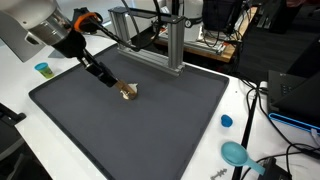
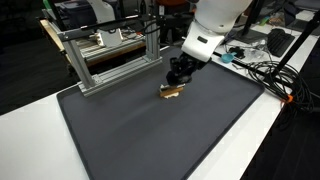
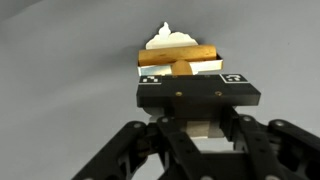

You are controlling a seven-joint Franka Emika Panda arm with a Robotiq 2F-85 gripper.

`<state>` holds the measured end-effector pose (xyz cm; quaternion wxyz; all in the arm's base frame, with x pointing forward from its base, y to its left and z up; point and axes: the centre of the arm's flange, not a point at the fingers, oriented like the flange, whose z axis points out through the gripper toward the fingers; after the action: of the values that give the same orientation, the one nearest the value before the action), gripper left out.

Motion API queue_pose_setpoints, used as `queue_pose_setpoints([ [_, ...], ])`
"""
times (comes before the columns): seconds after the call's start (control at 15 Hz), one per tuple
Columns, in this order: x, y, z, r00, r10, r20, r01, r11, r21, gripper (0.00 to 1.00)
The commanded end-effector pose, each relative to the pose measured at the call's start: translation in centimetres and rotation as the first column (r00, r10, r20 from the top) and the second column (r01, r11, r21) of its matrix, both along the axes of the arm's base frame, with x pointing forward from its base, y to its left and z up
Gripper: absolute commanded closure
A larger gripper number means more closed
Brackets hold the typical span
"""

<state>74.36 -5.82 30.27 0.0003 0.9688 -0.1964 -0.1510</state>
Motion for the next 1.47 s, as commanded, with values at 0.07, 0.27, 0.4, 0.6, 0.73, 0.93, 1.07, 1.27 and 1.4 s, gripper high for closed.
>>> queue_pose_setpoints([
  [0.07,3.2,-0.8,-2.8,0.998,-0.019,0.063,0.019,1.0,0.012,0.79],
  [0.27,2.8,-1.1,-1.9,0.995,-0.024,0.1,0.024,1.0,0.01,0.79],
  [0.4,2.6,-1.5,-0.9,0.988,-0.033,0.149,0.032,0.999,0.01,0.79],
  [0.6,2.2,-2.1,0.6,0.969,-0.054,0.24,0.056,0.998,-0.001,0.79],
  [0.73,0.1,-2.4,2.3,0.966,-0.035,0.257,0.039,0.999,-0.012,0.79],
  [0.93,-4.0,-3.1,5.7,0.948,0.025,0.317,-0.025,1.0,-0.001,0.79],
  [1.07,-4.7,-3.3,7.6,0.922,0.077,0.379,-0.078,0.997,-0.012,0.79],
  [1.27,-6.2,-3.4,10.2,0.873,0.178,0.455,-0.177,0.983,-0.046,0.79],
  [1.4,-7.4,-3.6,11.3,0.844,0.22,0.489,-0.222,0.974,-0.054,0.79],
])
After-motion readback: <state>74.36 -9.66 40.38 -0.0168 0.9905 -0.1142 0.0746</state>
